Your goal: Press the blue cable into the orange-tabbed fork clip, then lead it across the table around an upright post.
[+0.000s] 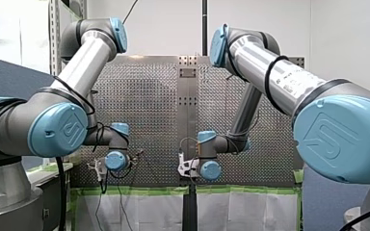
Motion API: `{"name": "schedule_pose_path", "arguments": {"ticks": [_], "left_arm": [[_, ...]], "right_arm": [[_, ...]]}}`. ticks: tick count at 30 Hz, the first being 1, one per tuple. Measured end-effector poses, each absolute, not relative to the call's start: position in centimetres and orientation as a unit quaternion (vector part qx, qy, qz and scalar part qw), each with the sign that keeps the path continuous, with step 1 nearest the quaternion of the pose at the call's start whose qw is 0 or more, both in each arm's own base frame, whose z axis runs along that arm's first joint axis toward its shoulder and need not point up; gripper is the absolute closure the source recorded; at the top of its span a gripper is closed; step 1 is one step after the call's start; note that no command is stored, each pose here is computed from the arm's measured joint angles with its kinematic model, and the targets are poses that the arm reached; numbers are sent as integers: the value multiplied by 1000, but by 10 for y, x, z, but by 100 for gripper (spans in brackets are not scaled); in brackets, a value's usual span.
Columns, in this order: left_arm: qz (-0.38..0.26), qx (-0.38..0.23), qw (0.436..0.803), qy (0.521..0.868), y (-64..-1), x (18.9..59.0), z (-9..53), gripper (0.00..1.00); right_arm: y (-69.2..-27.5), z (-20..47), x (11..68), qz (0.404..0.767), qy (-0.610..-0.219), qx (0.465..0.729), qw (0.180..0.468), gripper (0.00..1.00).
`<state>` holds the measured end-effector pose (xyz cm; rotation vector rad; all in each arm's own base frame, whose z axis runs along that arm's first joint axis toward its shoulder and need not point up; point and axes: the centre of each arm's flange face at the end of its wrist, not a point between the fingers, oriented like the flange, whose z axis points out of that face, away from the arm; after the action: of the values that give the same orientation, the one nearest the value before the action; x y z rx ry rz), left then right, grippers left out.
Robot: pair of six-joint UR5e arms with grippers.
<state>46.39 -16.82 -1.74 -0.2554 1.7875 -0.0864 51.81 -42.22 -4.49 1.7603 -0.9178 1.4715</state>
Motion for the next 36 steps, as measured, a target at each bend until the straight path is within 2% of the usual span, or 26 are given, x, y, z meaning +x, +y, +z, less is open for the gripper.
{"name": "schedule_pose_path", "arguments": {"ticks": [18,36], "left_arm": [[-39,-128,620,773,-156,484,-12,98],[-63,-125,604,784,-148,527,3,98]], "right_arm": [[-427,-42,520,555,-339,679,340,100],[-453,-38,505,538,-353,680,351,100]]}}
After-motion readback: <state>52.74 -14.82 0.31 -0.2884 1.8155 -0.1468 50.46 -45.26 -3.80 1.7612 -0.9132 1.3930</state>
